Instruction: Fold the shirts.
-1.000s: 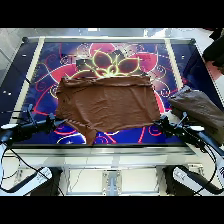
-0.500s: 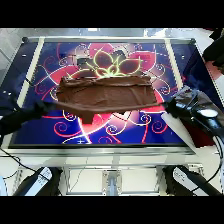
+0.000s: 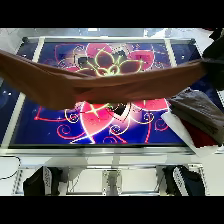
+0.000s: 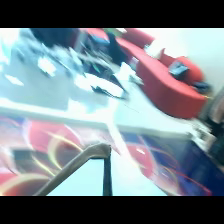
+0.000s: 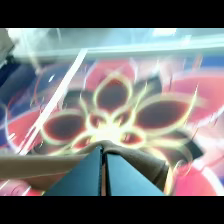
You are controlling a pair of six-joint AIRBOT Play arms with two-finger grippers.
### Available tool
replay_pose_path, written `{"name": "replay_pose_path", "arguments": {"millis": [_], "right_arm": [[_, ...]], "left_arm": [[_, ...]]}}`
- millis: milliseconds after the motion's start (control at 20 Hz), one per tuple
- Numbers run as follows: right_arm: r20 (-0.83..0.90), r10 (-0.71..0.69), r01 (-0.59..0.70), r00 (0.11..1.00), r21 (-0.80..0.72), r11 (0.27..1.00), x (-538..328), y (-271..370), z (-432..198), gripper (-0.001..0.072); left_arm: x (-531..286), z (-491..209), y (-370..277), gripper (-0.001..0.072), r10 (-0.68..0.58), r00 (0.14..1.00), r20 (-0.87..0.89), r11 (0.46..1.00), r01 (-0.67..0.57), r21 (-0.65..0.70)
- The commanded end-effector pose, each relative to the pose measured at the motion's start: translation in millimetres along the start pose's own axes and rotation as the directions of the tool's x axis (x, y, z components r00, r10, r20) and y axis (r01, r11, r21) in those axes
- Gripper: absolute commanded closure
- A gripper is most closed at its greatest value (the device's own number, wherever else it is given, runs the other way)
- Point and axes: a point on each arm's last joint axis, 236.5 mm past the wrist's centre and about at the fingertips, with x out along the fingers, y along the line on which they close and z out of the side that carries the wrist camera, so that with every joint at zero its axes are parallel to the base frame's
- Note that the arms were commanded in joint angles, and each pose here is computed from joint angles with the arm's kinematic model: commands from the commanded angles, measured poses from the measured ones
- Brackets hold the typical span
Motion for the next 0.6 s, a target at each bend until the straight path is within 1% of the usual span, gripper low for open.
{"name": "replay_pose_path", "arguments": {"millis": [0,50,150,250,300,400,500,550], "right_arm": [[0.205,-0.106,0.146,0.973,-0.194,0.970,-72.5,30.9,88.5,0.0700],[0.233,-0.148,0.201,0.961,-0.223,0.954,-84.7,28.8,105.4,0.0700],[0.203,-0.200,0.249,0.959,-0.257,0.934,-89.7,21.0,115.0,0.0700],[0.081,-0.209,0.222,0.975,-0.234,0.947,-67.5,4.2,98.0,0.0701],[0.008,-0.206,0.203,0.979,-0.217,0.955,-53.0,-6.1,83.7,0.0700],[-0.207,-0.176,0.150,0.962,-0.132,0.980,-12.5,-34.9,38.7,0.0700],[-0.400,-0.092,0.089,0.912,-0.027,0.996,29.2,-59.1,-12.7,0.0699],[-0.462,-0.054,0.077,0.885,0.031,0.997,48.7,-71.7,-36.8,0.0699]], "left_arm": [[-34.4,78.2,-27.9,0.0698,0.162,0.976,0.146,0.951,-0.194,0.243],[-33.3,89.0,-34.3,0.0698,0.145,0.979,0.143,0.943,-0.181,0.280],[-21.8,95.3,-42.6,0.0698,0.090,0.992,0.089,0.941,-0.113,0.318],[-1.6,81.3,-25.5,0.0698,0.114,0.993,-0.009,0.940,-0.105,0.324],[13.6,60.0,-12.5,0.0697,0.133,0.986,-0.098,0.941,-0.095,0.324],[47.0,-1.8,14.6,0.0697,0.164,0.927,-0.338,0.947,-0.053,0.316],[84.0,-67.1,32.6,0.0697,0.134,0.831,-0.539,0.966,0.012,0.258],[101.4,-98.3,45.3,0.0697,0.124,0.779,-0.615,0.974,0.021,0.223]]}}
